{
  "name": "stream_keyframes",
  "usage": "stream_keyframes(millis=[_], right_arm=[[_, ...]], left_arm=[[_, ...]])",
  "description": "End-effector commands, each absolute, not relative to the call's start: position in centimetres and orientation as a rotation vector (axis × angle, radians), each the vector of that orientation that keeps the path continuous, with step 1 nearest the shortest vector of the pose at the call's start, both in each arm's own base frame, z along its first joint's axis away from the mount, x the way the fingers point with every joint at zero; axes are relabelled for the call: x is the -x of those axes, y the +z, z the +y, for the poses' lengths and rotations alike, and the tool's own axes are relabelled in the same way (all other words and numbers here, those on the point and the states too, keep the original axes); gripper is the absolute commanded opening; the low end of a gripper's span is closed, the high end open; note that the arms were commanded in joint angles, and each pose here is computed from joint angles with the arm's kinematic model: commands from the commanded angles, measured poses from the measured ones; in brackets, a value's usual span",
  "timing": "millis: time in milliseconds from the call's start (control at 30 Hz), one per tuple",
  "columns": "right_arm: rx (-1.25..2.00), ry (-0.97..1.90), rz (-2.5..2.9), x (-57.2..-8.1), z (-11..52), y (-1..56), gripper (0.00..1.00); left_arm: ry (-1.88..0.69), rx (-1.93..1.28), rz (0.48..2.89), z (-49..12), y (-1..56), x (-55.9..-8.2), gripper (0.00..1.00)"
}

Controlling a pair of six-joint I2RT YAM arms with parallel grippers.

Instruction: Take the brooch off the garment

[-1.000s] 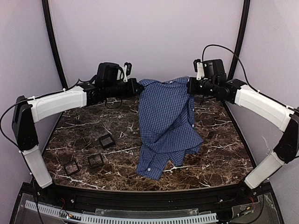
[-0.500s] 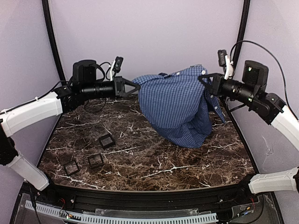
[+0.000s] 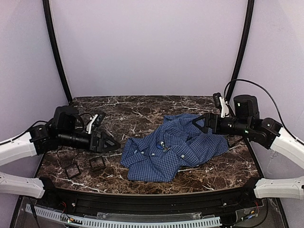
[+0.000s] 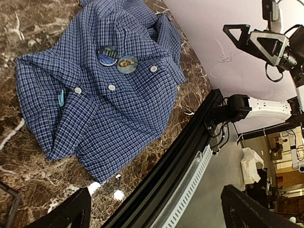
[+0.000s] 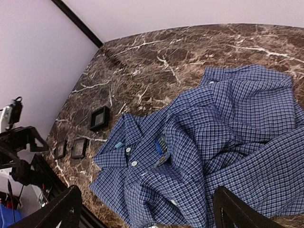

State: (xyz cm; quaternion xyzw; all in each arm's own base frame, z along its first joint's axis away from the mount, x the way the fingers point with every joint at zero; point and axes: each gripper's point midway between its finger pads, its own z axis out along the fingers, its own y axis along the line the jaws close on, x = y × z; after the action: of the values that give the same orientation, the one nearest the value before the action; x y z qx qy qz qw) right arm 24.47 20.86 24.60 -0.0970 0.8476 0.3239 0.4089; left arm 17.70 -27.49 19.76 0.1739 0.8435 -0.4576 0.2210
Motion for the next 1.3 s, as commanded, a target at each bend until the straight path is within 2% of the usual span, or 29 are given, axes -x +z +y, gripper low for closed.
stream_keyframes(millis=[0,100,200,400,567,800,1033,1267], right_arm=[[0.067,0.551,2.205,-27.6,18.1,22.6,0.96],[0.003,0.363,2.263,-29.6,16.4,20.3,0.98],[-0.019,0.266,2.295,-31.9,15.4,18.3,0.99],[0.112,0.31,2.307,-35.8,18.8,16.2,0.99],[0.183,0.31,2.345,-39.3,21.1,13.6,0.91],[0.199,0.38,2.35,-44.1,23.7,11.6,0.86],[0.114,0.355,2.378,-48.1,24.1,8.7,0.89],[0.035,0.275,2.421,-49.9,23.7,5.9,0.77]], left_arm=[[-1.084,-0.472,2.25,-26.0,23.0,-19.7,0.99],[-1.019,-0.476,2.251,-27.0,23.5,-21.9,0.99],[-0.897,-0.44,2.365,-28.3,20.4,-24.9,0.99],[-0.757,-0.387,2.426,-30.9,17.4,-30.1,0.99],[-0.44,-0.352,2.524,-29.9,12.6,-33.8,0.99],[-0.325,-0.391,2.567,-30.1,9.2,-35.4,0.99],[-0.288,-0.397,2.592,-30.4,7.0,-36.2,0.85],[-0.306,-0.393,2.608,-30.9,5.6,-36.4,0.77]])
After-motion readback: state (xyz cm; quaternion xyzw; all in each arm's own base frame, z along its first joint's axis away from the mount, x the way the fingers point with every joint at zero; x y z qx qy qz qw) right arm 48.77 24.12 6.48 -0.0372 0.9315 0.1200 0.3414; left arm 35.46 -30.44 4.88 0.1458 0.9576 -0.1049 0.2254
